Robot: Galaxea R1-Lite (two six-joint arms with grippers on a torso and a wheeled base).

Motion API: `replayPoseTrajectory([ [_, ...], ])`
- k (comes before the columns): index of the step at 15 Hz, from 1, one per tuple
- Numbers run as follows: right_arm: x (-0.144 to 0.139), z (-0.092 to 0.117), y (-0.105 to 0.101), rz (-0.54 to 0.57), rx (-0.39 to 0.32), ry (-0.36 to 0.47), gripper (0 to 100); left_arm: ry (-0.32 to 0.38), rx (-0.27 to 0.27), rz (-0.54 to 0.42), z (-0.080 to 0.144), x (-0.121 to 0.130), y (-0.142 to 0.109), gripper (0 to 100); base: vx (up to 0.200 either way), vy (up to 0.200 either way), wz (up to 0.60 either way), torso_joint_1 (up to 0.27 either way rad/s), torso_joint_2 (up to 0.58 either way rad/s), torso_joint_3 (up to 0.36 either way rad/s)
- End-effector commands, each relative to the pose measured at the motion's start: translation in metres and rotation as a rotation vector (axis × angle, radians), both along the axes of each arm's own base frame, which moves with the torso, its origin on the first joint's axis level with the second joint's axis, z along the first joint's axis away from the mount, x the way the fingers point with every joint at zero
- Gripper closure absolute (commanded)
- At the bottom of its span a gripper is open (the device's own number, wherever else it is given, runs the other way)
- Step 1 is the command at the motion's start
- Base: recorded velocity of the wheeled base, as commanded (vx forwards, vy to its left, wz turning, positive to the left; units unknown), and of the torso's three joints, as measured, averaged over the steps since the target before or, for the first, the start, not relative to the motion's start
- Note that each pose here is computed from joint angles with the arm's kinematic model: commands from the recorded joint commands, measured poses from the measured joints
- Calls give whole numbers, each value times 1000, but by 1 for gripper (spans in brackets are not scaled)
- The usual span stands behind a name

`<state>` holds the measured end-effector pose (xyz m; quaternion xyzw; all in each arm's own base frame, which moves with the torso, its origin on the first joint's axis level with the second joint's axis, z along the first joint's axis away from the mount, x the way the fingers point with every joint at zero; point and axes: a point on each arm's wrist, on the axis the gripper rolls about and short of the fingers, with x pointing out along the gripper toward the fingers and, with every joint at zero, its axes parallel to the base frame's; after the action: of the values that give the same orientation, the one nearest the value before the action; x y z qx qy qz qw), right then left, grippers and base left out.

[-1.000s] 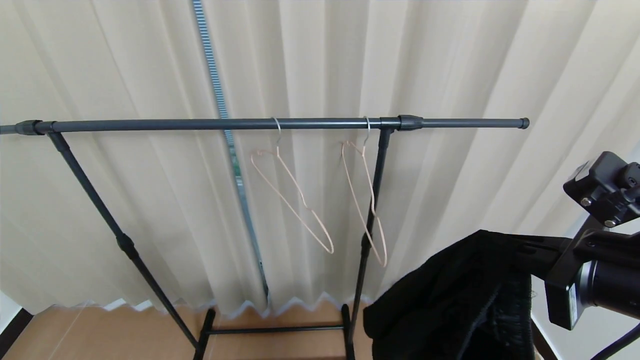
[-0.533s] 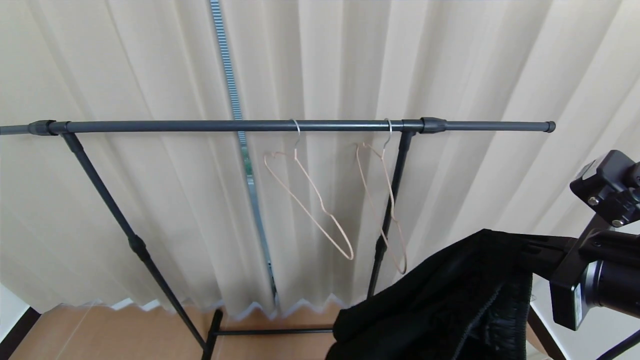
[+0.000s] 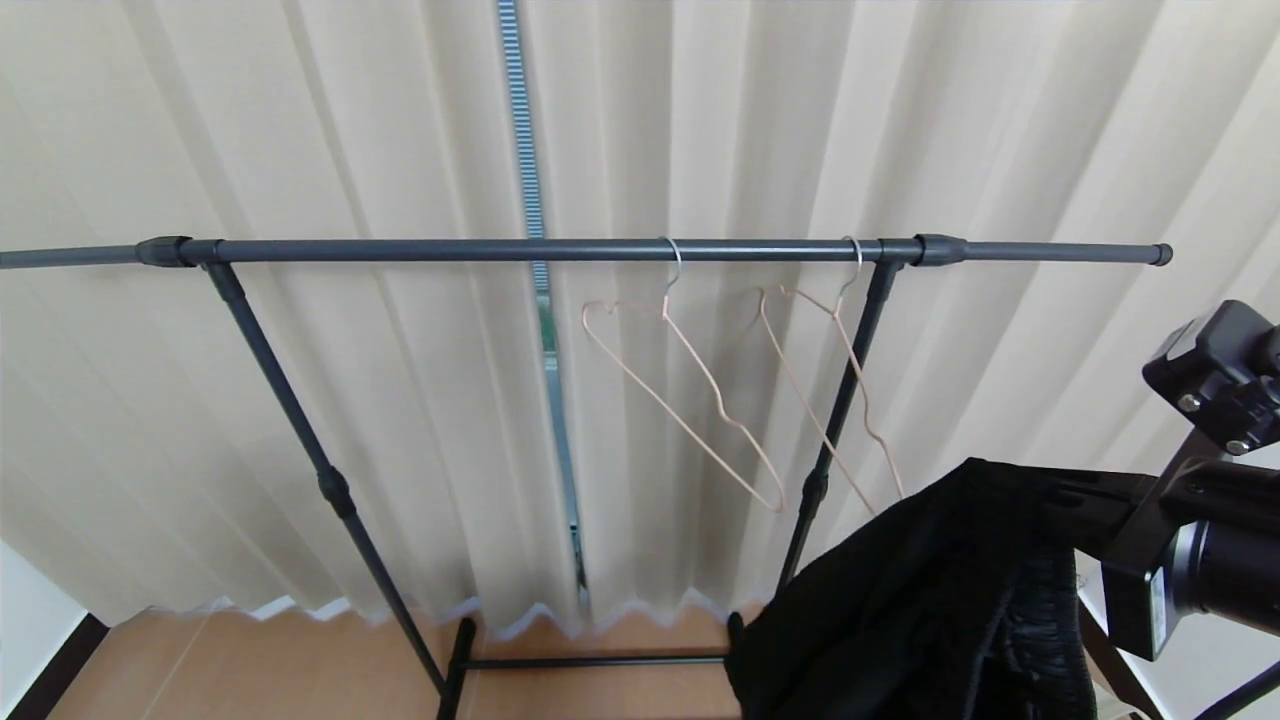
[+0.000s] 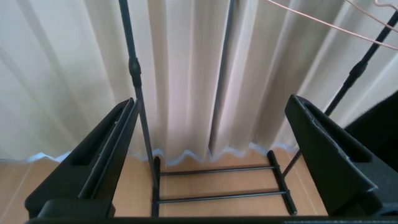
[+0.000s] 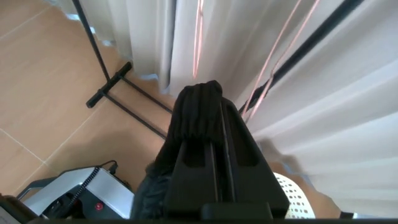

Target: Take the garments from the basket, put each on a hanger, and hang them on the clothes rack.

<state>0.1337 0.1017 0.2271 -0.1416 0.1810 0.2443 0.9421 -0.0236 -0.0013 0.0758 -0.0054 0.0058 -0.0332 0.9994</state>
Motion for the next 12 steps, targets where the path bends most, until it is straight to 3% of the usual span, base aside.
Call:
replayPoseTrajectory([
  [1,0,0,0,2,-3,0,100,1,0,-1,0,0,0,0,-200,0,0,-12,2,2],
  [7,0,-1,0,1,-7,2,100,1,0,-1,0,0,0,0,-200,0,0,-2,3,3],
  [12,3,-5,3,8,4,-6,100,4,6,-4,0,0,0,0,0,0,0,0,0,0],
])
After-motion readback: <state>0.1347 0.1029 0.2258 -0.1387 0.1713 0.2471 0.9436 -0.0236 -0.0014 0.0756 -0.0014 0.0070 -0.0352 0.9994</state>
